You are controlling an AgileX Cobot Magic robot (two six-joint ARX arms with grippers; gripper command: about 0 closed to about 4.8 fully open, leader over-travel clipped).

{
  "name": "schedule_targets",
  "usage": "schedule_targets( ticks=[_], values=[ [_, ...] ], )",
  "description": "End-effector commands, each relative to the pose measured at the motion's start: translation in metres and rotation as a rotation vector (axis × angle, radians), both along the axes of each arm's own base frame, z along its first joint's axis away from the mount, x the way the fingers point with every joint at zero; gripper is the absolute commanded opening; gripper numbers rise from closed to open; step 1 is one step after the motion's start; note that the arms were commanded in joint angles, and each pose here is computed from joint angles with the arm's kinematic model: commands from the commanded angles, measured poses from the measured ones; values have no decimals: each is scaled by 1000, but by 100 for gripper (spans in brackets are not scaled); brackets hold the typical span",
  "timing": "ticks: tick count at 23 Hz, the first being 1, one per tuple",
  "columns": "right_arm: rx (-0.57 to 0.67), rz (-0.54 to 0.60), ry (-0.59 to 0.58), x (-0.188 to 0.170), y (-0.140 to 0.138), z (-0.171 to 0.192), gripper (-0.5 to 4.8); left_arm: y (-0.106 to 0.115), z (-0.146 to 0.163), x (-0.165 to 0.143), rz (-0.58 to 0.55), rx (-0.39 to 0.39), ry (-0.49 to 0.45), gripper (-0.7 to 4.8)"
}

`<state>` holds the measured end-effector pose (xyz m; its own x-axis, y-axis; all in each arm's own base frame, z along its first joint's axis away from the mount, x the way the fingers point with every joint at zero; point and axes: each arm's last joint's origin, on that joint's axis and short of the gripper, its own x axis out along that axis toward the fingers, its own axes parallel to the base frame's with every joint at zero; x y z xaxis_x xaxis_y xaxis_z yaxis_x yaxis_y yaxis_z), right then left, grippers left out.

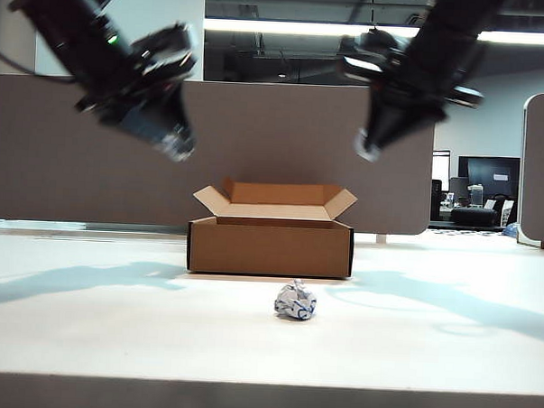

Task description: Pick up all the paper balls on the table and put them in the paper box.

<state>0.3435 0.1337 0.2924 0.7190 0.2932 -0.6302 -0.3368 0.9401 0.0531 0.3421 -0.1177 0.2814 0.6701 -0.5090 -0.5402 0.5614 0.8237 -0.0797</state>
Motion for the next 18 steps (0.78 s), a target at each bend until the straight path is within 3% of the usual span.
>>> schedule_targets(
  ticks=[1, 4, 6, 8, 10, 15, 18],
  values=[
    [60, 100, -29, 26, 27, 13, 75, -7, 9, 20, -12, -67, -41, 151],
    [66, 113, -38, 49, 43, 8, 75, -16, 1, 42, -50, -125, -2, 157],
    [64, 113, -28, 63, 49, -2, 76, -23, -9, 57, -104, -166, 34, 220],
    [58, 113, -13, 74, 54, -16, 105, -27, -18, 67, -127, -190, 68, 225],
    [50, 113, 9, 79, 56, -30, 183, -28, -23, 70, -125, -187, 72, 225],
    [48, 116, 24, 80, 57, -35, 209, -28, -23, 70, -120, -186, 68, 225],
    [22, 121, 111, 63, 50, -21, 217, -23, -11, 55, -120, -159, 148, 215]
  ],
)
